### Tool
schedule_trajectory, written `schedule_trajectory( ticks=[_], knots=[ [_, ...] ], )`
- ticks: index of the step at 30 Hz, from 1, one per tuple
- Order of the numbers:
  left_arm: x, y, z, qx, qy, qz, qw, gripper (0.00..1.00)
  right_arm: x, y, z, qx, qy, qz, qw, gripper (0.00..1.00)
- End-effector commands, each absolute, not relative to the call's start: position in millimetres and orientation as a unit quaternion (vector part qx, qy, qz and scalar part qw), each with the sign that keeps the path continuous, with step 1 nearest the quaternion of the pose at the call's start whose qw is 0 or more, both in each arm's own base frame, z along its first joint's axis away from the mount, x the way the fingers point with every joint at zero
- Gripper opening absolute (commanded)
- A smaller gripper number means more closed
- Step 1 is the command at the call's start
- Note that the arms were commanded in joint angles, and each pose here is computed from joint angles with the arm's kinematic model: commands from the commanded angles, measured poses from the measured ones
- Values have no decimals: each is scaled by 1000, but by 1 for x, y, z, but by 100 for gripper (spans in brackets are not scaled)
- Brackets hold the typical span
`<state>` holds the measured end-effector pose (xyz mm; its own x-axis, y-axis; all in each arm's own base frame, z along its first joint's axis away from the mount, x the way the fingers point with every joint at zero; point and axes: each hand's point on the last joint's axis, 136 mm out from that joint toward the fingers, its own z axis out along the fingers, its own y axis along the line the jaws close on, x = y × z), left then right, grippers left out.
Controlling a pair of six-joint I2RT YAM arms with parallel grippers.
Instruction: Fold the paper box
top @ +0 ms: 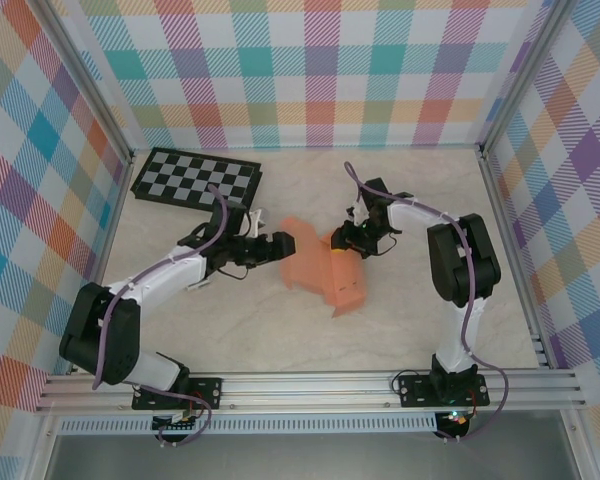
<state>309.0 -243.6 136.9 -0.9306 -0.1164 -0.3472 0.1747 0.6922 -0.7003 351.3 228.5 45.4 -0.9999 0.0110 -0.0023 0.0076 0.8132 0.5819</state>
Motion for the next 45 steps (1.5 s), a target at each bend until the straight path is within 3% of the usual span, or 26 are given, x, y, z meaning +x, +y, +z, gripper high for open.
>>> schedule_trajectory(
  ticks=[1,12,16,20,27,34,41,45],
  knots=[
    [309,-240,123,15,918,-356,172,82,355,229,62,2,947,321,23,46],
    [316,-232,97,-3,942,-305,141,69,358,228,74,-10,948,315,34,49],
    [315,-226,98,-10,946,-292,140,79,360,223,82,-23,955,294,46,47],
    [322,-204,115,-45,937,-298,176,82,360,216,91,-55,964,256,56,45],
    [342,-139,168,-129,903,-291,289,91,356,208,104,-216,970,89,68,43],
    [341,-78,161,-232,886,-246,319,92,354,224,104,-429,899,-58,70,42],
    [342,-81,146,-208,878,-275,331,93,341,278,91,-583,802,-98,86,46],
    [348,-100,172,-116,862,-308,385,92,330,302,108,-598,791,-49,120,60]
  ],
)
